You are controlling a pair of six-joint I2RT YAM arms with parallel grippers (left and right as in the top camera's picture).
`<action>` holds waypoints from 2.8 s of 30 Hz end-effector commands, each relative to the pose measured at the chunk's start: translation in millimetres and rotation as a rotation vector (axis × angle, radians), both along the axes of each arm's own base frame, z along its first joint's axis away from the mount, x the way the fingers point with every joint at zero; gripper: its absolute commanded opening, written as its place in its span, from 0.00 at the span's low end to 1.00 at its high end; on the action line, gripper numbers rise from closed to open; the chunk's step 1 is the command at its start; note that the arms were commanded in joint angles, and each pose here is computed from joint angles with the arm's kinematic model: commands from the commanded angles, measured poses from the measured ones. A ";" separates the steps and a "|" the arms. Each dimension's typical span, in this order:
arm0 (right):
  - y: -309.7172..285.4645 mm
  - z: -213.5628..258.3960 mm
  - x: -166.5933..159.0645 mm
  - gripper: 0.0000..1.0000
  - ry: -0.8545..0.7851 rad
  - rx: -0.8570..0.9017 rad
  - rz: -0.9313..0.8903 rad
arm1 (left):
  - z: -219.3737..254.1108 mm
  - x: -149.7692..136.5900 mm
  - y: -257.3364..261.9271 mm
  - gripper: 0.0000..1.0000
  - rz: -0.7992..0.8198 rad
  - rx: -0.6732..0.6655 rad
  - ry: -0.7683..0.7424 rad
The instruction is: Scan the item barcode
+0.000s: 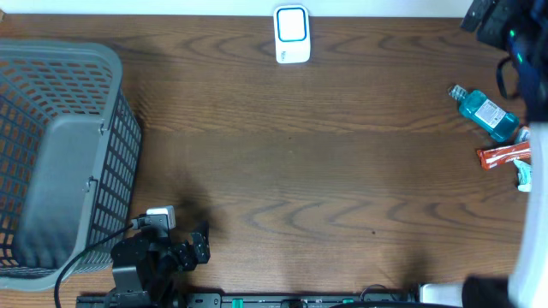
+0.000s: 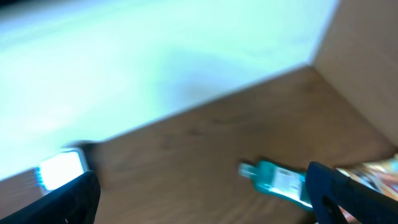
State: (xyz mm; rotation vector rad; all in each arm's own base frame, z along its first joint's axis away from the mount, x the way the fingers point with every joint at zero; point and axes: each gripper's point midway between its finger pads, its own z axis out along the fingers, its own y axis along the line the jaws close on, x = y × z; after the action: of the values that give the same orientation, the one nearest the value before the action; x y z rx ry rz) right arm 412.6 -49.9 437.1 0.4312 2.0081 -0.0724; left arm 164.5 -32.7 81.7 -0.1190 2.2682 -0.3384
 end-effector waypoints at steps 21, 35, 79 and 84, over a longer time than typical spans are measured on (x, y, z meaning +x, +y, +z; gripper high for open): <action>21.2 6.6 -250.0 0.99 0.134 0.013 0.067 | -0.3 -1.1 -0.1 0.98 -0.005 0.006 0.001; 19.2 14.2 -294.3 0.99 0.035 -0.022 0.089 | -0.4 -1.2 -0.1 0.98 -0.005 0.006 0.001; 16.0 -239.1 -173.1 0.99 -0.550 0.108 0.031 | -0.3 -1.1 -0.1 0.98 -0.005 0.006 0.001; 16.0 -267.6 -170.5 0.99 -0.471 0.111 0.026 | -0.3 -1.1 -0.1 0.98 -0.005 0.006 0.001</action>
State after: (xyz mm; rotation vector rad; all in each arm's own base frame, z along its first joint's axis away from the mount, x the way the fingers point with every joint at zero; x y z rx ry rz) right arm 241.6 -31.3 182.8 0.4153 1.5329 0.1397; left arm 164.5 -32.7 81.7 -0.1194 2.2682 -0.3386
